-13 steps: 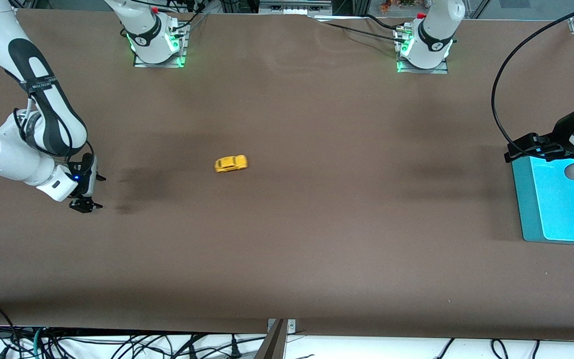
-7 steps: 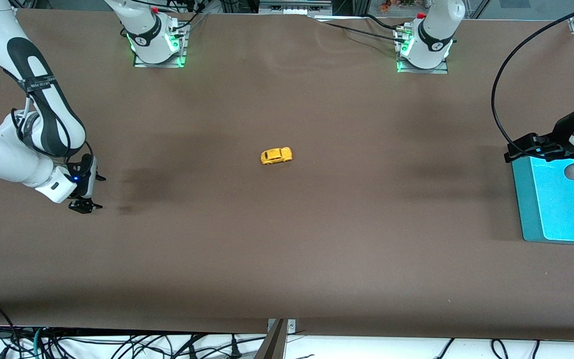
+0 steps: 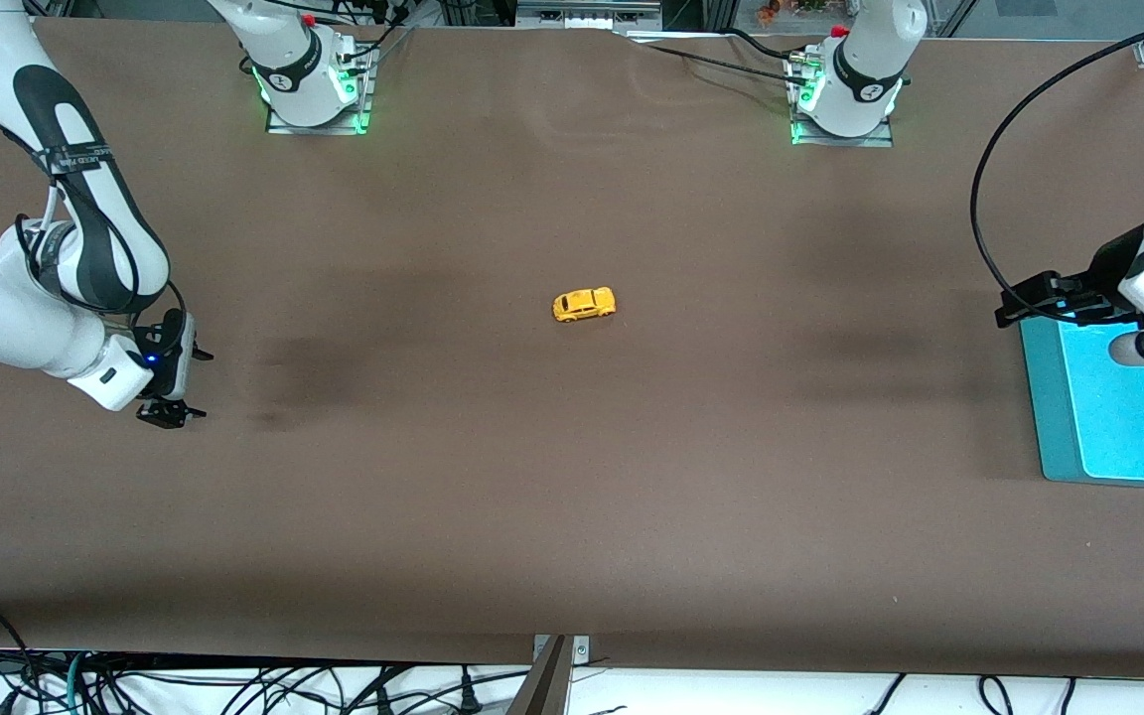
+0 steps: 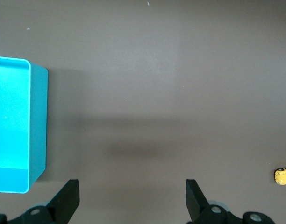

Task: Wind and store yellow beetle car
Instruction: 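Reach the left gripper to the car while the right gripper withdraws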

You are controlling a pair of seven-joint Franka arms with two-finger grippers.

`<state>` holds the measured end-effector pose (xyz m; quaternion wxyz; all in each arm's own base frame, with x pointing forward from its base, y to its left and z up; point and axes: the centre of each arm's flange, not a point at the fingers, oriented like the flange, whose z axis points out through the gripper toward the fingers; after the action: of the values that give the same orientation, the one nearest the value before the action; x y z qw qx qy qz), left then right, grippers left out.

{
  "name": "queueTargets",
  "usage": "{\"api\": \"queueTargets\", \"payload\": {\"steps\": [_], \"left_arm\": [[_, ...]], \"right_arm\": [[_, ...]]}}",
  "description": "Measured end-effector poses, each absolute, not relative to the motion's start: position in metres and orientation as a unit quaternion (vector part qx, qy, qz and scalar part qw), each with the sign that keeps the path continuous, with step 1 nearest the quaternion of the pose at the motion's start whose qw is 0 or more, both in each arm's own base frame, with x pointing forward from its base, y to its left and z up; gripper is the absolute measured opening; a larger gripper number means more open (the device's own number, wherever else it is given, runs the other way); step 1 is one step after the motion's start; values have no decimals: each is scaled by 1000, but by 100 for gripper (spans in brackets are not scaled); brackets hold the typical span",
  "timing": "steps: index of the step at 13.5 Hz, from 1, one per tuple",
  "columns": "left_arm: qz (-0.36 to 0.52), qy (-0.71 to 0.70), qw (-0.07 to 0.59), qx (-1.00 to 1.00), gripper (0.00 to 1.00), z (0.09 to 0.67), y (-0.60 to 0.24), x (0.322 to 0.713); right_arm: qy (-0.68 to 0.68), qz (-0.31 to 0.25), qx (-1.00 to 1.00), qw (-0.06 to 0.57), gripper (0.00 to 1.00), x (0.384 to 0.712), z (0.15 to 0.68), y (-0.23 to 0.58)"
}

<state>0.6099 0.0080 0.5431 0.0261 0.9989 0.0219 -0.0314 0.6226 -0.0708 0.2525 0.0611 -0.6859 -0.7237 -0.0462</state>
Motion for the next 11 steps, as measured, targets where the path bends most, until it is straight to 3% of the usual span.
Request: {"api": "queueTargets", "payload": {"steps": [3, 11], "left_arm": [[-44, -40, 32, 998, 100, 531, -28, 613], [-80, -181, 57, 979, 100, 496, -179, 597]], "right_arm": [[-709, -26, -703, 54, 100, 640, 294, -52], [-651, -5, -758, 39, 100, 674, 495, 17]]}}
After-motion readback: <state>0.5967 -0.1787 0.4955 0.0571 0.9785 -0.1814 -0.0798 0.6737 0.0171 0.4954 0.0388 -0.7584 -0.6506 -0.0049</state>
